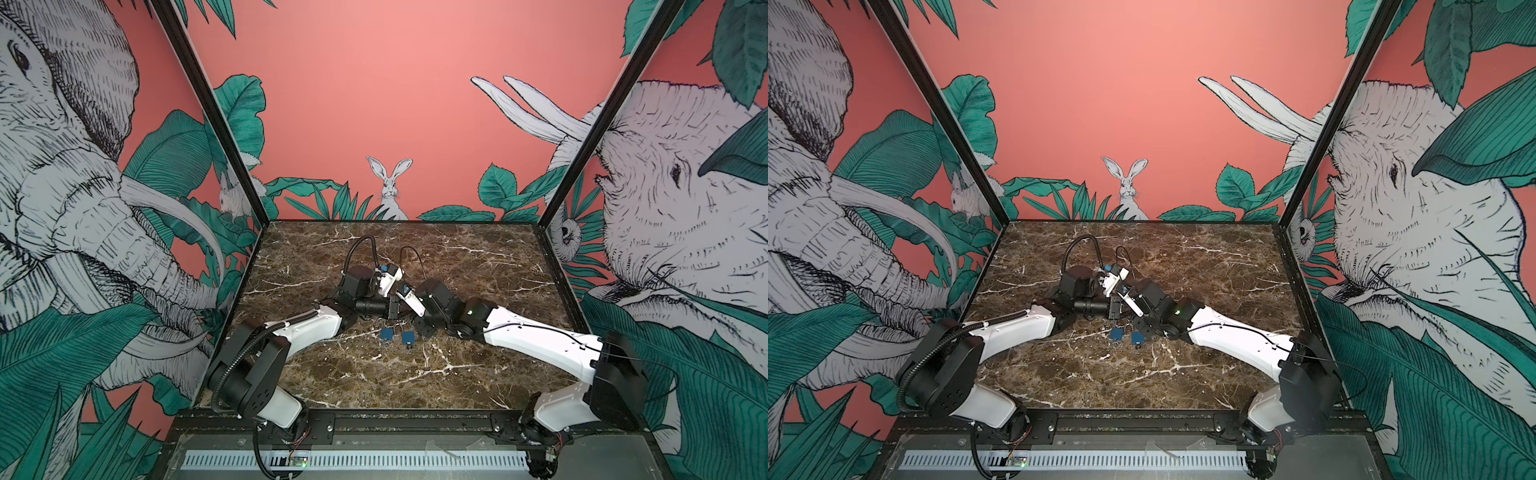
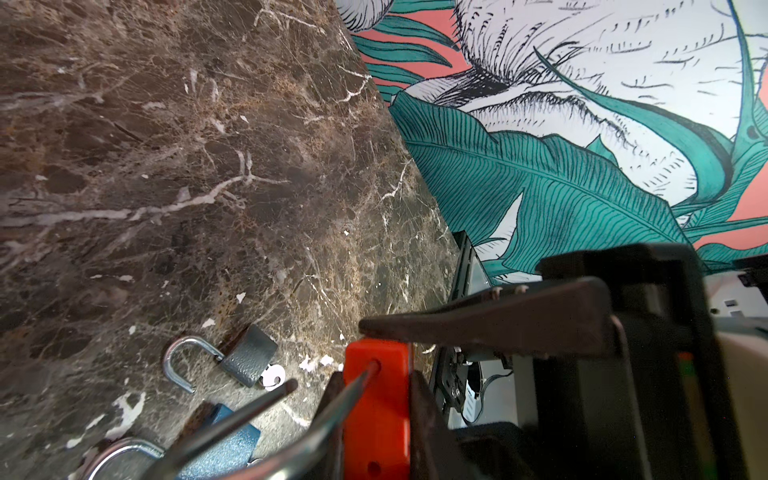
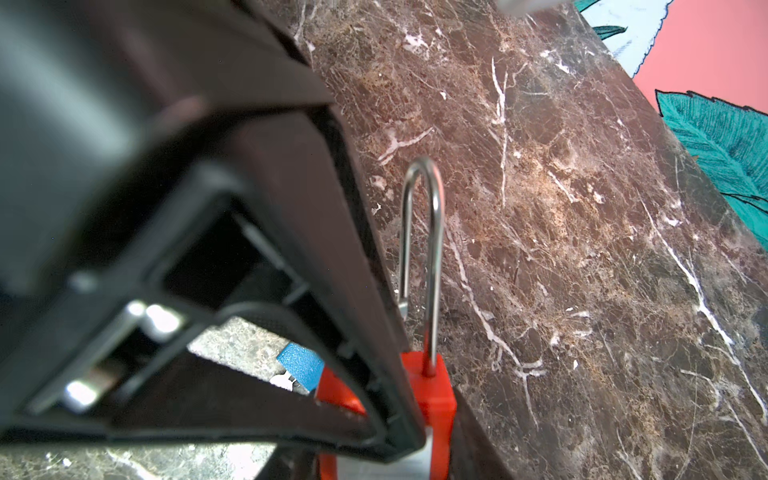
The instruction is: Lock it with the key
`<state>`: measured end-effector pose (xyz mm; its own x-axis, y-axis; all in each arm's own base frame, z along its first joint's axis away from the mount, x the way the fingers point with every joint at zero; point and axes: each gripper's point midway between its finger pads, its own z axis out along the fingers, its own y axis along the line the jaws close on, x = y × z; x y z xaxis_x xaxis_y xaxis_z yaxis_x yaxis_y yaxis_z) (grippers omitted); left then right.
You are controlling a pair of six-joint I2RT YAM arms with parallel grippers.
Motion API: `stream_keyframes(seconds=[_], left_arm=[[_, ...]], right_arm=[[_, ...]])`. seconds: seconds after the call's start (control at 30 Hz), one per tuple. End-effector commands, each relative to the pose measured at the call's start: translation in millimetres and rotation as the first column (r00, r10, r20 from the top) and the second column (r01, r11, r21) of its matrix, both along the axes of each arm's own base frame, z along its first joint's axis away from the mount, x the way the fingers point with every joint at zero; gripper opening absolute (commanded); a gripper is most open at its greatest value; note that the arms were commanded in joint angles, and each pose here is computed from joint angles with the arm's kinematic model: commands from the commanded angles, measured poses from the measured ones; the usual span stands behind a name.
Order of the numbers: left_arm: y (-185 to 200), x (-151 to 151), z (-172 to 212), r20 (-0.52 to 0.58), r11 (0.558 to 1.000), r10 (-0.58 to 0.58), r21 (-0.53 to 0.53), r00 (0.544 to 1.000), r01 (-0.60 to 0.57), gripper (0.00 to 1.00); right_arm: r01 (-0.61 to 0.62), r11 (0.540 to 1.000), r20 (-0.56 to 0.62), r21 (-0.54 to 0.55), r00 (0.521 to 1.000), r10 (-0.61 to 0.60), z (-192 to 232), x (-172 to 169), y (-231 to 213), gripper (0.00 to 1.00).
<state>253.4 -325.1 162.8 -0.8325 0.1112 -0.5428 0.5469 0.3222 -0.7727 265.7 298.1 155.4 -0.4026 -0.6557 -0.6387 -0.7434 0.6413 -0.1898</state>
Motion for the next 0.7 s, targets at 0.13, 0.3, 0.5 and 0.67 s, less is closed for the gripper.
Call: stream_keyframes(seconds=[0.13, 0.3, 0.5, 0.67], left_arm=[[-3.3, 15.8, 9.2, -0.029, 0.992, 0.1, -0.078, 0.995, -0.102, 0.0], [-4.4, 24.4, 30.6, -0.003, 0.97, 0.142, -0.201, 0.99, -0.14, 0.0], [-2.7, 20.0, 68.8, 0.056, 0.921, 0.14, -0.373, 0.989, -0.109, 0.0], [-2.4, 15.6, 76.2, 0.078, 0.917, 0.123, -0.391, 0.989, -0.083, 0.0]], right_arm=[[0.031, 0.924, -0.053, 0.381, 0.999, -0.012, 53.6, 5.2, -1.6, 0.73], [0.061, 0.794, -0.123, 0.604, 0.992, 0.017, 82.4, 2.9, -20.9, 0.73], [0.115, 0.619, -0.221, 0.777, 0.97, 0.098, 101.2, 4.7, -32.8, 0.62], [0.143, 0.596, -0.247, 0.79, 0.964, 0.096, 97.1, 8.3, -33.4, 0.58]])
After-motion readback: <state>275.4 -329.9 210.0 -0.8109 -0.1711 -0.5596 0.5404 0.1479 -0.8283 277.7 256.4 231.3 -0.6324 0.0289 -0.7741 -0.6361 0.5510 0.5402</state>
